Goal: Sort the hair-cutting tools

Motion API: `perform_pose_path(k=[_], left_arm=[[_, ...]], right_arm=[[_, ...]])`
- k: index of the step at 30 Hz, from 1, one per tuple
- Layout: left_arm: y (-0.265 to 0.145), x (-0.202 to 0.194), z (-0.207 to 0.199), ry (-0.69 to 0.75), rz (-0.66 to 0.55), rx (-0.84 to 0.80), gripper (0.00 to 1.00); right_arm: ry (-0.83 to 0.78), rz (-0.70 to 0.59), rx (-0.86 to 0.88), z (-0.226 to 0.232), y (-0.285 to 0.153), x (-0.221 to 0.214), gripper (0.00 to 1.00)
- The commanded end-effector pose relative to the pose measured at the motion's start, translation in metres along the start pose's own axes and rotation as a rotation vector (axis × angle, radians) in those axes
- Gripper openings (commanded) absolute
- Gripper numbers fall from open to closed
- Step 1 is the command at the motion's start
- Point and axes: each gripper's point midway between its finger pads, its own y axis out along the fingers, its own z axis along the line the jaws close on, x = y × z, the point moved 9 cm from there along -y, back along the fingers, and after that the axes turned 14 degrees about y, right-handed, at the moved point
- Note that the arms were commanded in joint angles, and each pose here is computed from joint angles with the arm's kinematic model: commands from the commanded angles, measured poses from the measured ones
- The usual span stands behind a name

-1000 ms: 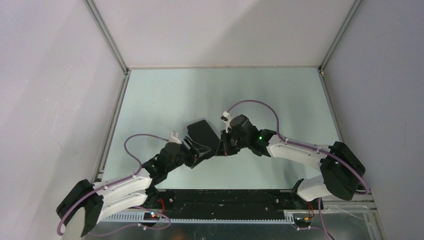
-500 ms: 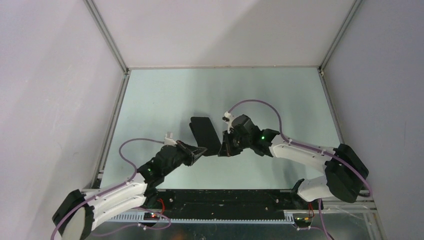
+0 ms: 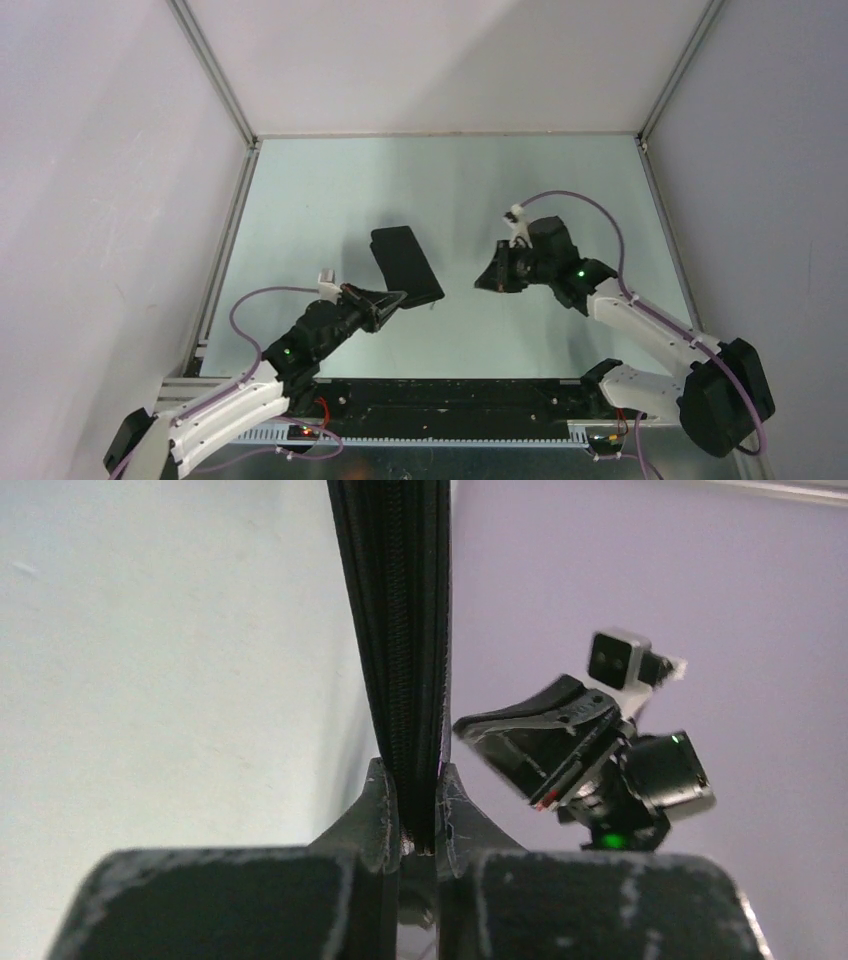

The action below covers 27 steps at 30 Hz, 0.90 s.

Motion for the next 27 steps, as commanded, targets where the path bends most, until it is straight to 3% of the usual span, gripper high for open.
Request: perform_pose_path(k=[1,3,5,11,17,22,26,27], left_arm=[[0.006,0.015,-0.013,0.115,-0.111,-0.014,0.00],[0.011,0.015,-0.017,0.186,-0.102,-0.015,0.00],[0.016,0.015,-0.020,0.252,-0.096,-0.012,0.00],[0.036,0.028,-0.030,0.392,-0.132,-0.019,0.00],[0.069,0.054,-0.031,0.476,-0.164,-0.004,0.00],[0.101,0.067,-0.025,0.493,-0.161,-0.021,0.05],[0.127,0.077,-0.002,0.451,-0.150,0.004,0.28],[0.129,0.078,-0.003,0.434,-0.152,-0.011,0.39]], right_arm=[[0.010,-0.152,-0.165,-0.030,-0.017,0.014,0.32],[-0.006,-0.186,-0.131,-0.023,-0.024,0.018,0.57],[-0.019,-0.236,-0.110,-0.018,-0.034,0.021,0.73],[0.002,-0.404,-0.065,-0.016,-0.084,0.033,0.97],[-0.002,-0.673,-0.112,-0.010,-0.133,0.029,0.99],[-0.137,-0.810,-0.062,0.000,-0.163,0.006,0.99],[-0.197,-0.885,-0.049,0.001,-0.176,-0.005,0.99],[-0.208,-0.897,-0.045,0.002,-0.178,-0.007,0.99]])
